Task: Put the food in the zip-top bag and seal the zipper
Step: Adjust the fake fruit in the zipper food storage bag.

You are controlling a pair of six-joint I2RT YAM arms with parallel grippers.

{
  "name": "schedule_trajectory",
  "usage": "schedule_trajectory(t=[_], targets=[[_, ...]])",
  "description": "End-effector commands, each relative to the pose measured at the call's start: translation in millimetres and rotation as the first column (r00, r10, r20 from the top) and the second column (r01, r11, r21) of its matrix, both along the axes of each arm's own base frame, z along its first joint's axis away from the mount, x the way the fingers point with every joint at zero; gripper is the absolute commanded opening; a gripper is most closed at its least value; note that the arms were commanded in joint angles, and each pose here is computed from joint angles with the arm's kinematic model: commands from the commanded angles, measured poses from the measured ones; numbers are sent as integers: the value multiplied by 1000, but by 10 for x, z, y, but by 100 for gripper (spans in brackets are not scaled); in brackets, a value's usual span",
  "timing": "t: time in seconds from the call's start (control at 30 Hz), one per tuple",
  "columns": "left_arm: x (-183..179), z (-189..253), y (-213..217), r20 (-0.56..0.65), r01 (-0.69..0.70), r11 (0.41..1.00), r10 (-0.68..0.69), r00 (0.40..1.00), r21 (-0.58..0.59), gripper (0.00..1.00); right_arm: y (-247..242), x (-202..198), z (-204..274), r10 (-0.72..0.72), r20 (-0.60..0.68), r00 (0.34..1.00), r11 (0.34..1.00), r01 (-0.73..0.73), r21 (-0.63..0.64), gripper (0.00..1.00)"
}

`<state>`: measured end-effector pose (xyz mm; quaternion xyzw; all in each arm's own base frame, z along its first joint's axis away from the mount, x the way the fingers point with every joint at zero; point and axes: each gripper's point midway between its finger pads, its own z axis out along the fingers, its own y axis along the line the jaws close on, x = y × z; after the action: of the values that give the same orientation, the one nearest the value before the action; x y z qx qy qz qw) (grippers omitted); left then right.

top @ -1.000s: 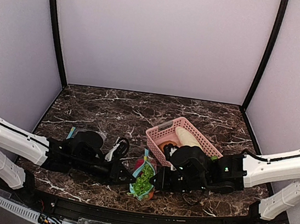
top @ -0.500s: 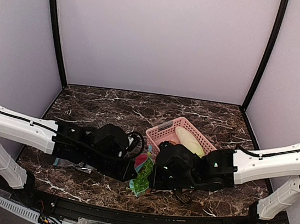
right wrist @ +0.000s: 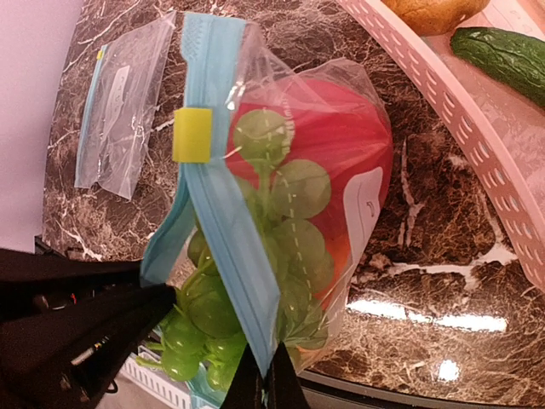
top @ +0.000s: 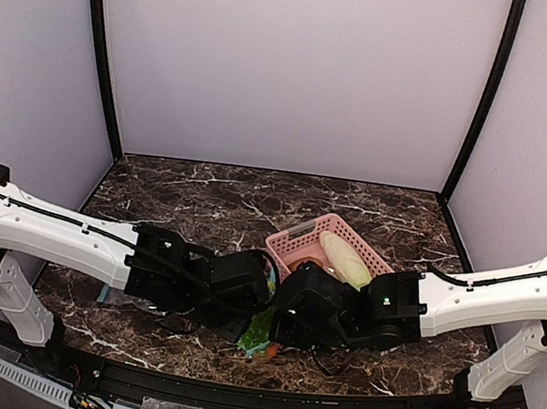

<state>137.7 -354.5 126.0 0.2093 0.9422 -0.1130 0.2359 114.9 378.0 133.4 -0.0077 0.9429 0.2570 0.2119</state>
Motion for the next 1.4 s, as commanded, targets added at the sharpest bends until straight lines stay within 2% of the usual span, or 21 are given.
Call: schedule_trajectory(t=[0.0, 0.03, 0.1, 0.2, 0.3, 0.4, 0.43, 0.47, 0.5, 0.53, 0.8, 0.93, 1.13, 1.37], targets=[[-49, 76, 51, -11, -16, 996, 15, 1000, -86, 36, -89, 32, 107, -53, 23, 998, 998, 53, 23, 0], [-90, 124, -23, -32, -5, 987, 0, 999, -163, 44, -92, 33, 108, -53, 25, 998, 998, 53, 23, 0], [-161, 184, -104, -83, -5, 959, -19, 996, -283, 51, -108, 33, 118, -53, 27, 998, 998, 52, 24, 0], [-207, 297, -100, -127, -27, 915, -26, 992, -402, 56, -125, 37, 137, -56, 30, 998, 998, 55, 32, 0], [-263, 290, -98, -187, -43, 882, -52, 981, -469, 61, -126, 38, 147, -55, 32, 998, 998, 53, 41, 0], [-311, 373, -197, -238, -51, 817, -107, 965, -575, 62, -107, 37, 160, -46, 36, 998, 998, 45, 50, 0], [-351, 263, -155, -266, -61, 818, -116, 957, -573, 62, -97, 37, 169, -41, 40, 998, 998, 39, 57, 0], [-315, 350, -197, -273, -78, 775, -125, 954, -627, 61, -76, 31, 186, -33, 43, 999, 997, 30, 70, 0], [-317, 239, -143, -292, -93, 775, -122, 949, -625, 60, -53, 21, 196, -17, 47, 999, 997, 13, 81, 0], [-286, 303, -165, -298, -101, 743, -137, 945, -661, 59, -27, 10, 207, -4, 49, 999, 995, -1, 98, 0], [-215, 307, -164, -325, -127, 669, -180, 929, -733, 59, 99, -58, 210, 69, 44, 997, 976, -77, 203, 0], [-226, 298, -165, -338, -141, 646, -192, 921, -751, 52, 96, -88, 182, 84, 23, 996, 961, -88, 263, 0], [-227, 272, -138, -346, -156, 639, -184, 920, -753, 43, 69, -80, 190, 86, 24, 996, 958, -89, 272, 0], [-242, 269, -111, -362, -181, 611, -185, 914, -771, 23, 76, -89, 161, 91, 14, 996, 956, -91, 280, 0]])
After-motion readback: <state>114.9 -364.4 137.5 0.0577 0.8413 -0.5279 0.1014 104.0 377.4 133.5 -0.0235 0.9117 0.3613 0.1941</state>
